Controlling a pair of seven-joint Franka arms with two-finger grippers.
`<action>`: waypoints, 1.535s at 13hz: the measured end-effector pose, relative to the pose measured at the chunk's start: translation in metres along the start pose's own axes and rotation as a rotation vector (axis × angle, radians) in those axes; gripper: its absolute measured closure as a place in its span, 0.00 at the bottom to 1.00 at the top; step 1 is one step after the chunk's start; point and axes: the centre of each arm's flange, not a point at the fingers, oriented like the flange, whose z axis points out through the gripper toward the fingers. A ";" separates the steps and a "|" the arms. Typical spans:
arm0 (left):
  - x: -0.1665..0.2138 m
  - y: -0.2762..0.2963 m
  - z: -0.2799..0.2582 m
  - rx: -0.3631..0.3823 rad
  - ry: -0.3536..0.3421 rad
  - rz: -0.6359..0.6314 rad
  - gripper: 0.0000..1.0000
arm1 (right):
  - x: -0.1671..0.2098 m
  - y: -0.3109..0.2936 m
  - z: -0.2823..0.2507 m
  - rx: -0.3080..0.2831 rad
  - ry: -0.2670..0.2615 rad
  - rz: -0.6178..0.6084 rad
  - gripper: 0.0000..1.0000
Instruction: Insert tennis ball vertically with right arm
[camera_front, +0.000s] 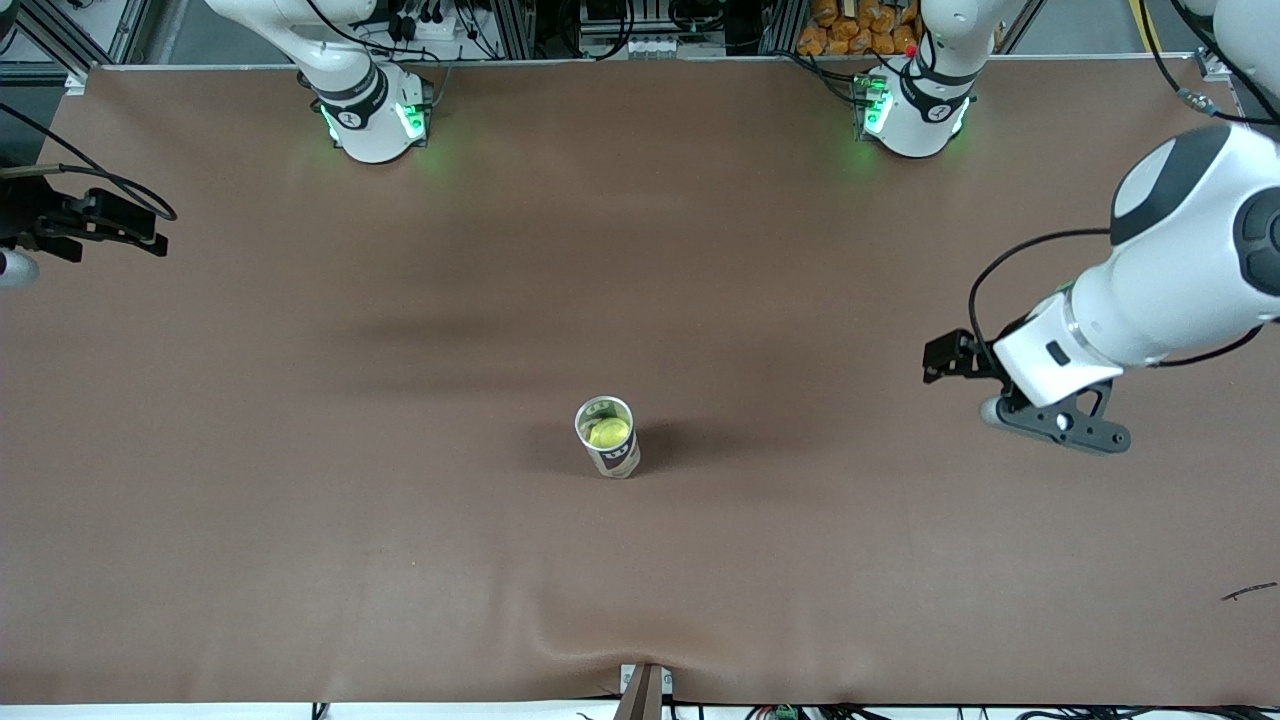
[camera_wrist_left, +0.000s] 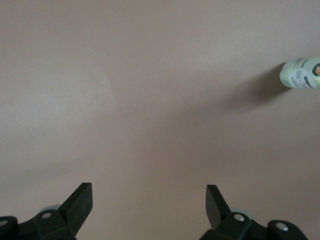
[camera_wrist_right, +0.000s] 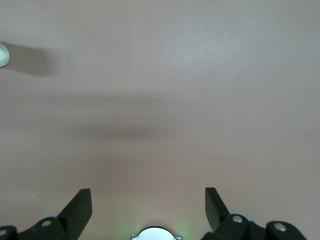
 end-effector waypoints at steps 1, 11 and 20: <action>-0.005 0.001 -0.006 -0.008 -0.011 0.001 0.00 | 0.000 0.000 0.000 0.000 0.000 0.000 0.00; -0.041 -0.048 -0.043 -0.022 -0.068 -0.051 0.00 | 0.003 -0.012 0.000 -0.033 0.009 -0.024 0.00; -0.061 -0.041 -0.075 0.138 -0.090 -0.080 0.00 | 0.003 0.006 -0.004 -0.038 0.032 0.055 0.00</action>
